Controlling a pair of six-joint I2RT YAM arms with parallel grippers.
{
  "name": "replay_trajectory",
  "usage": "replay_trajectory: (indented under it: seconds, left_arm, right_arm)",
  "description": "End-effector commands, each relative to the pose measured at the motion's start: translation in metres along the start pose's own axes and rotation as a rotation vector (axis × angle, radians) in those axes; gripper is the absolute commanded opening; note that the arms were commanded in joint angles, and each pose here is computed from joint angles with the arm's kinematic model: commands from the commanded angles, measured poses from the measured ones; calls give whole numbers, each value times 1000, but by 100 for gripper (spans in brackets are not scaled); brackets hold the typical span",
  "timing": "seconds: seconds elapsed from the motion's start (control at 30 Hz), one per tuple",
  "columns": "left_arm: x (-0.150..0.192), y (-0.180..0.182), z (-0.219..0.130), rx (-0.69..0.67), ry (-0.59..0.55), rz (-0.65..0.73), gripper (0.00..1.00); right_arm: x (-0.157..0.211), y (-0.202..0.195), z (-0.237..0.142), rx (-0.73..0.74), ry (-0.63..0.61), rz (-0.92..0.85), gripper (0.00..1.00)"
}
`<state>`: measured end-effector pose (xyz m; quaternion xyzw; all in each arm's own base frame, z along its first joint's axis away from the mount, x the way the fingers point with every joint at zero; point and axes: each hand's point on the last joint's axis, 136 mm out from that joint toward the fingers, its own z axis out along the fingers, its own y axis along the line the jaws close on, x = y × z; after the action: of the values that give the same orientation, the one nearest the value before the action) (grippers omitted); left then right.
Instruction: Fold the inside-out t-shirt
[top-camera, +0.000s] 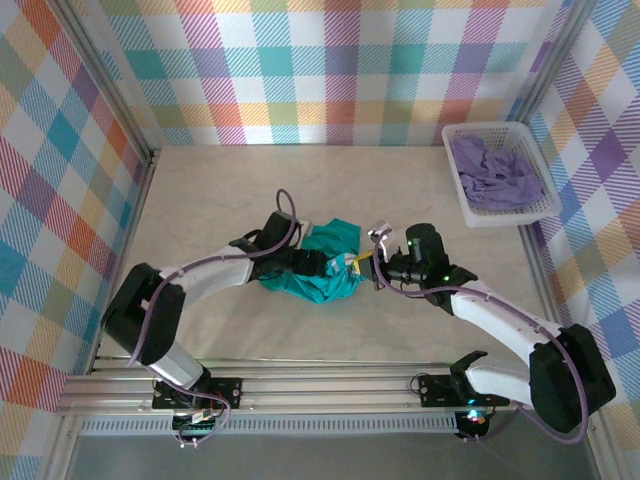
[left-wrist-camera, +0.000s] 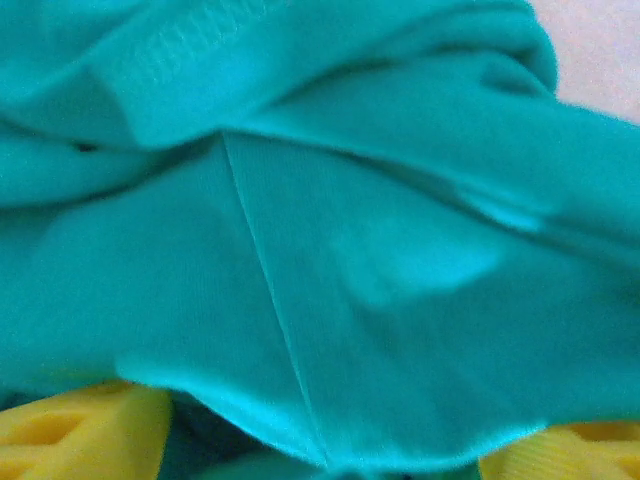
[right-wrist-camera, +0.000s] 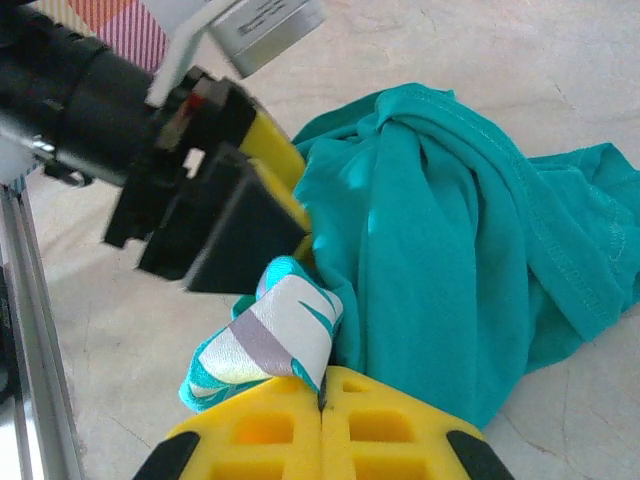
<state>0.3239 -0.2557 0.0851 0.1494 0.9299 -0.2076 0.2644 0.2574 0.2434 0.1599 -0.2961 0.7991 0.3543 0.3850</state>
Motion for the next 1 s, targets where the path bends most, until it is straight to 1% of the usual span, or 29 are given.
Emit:
replay_trajectory:
  seconds: [0.0, 0.07, 0.13, 0.2, 0.23, 0.27, 0.33, 0.47, 0.6, 0.7, 0.77, 0.87, 0.9, 0.97]
  left_arm:
    - [-38, -1, 9, -47, -72, 71, 59]
    - [-52, 2, 11, -73, -99, 66, 49]
    - [-67, 2, 12, -59, -132, 55, 39]
    - [-81, 4, 12, -47, -146, 39, 27]
    - [-86, 5, 13, -35, -147, 34, 21]
    - [-95, 5, 10, -12, -156, 25, 14]
    - [-111, -1, -3, 58, -187, 10, 1]
    - [-139, -21, -53, 220, -264, 7, 0]
    - [-153, -42, -106, 352, -330, -22, 0]
    - [-158, -58, -140, 424, -359, -29, 0]
    - [-164, -63, -159, 434, -388, -47, 0]
    - [-168, -64, -176, 422, -405, -68, 0]
    - [-167, -63, -178, 407, -400, -77, 0]
    - [-166, -57, -180, 365, -397, -80, 0]
  right_arm:
    - [-14, 7, -9, -5, -32, -41, 0]
    - [-10, 6, -11, 5, -19, -51, 0]
    - [-6, 7, -13, 5, -11, -58, 0]
    - [-6, 10, -15, -6, -20, -74, 0]
    - [-7, 12, -17, -13, -27, -83, 0]
    - [-9, 14, -19, -18, -38, -93, 0]
    - [-13, 19, -23, -28, -63, -116, 0]
    - [-18, 19, -30, -6, -98, -159, 0]
    - [-19, 10, -30, 46, -103, -176, 0]
    - [-20, 4, -25, 79, -83, -179, 5]
    - [-19, 0, -23, 107, -71, -186, 7]
    - [-25, -6, -23, 149, -88, -197, 8]
    - [-28, -10, -25, 179, -98, -189, 9]
    - [-32, -27, -29, 279, -93, -153, 15]
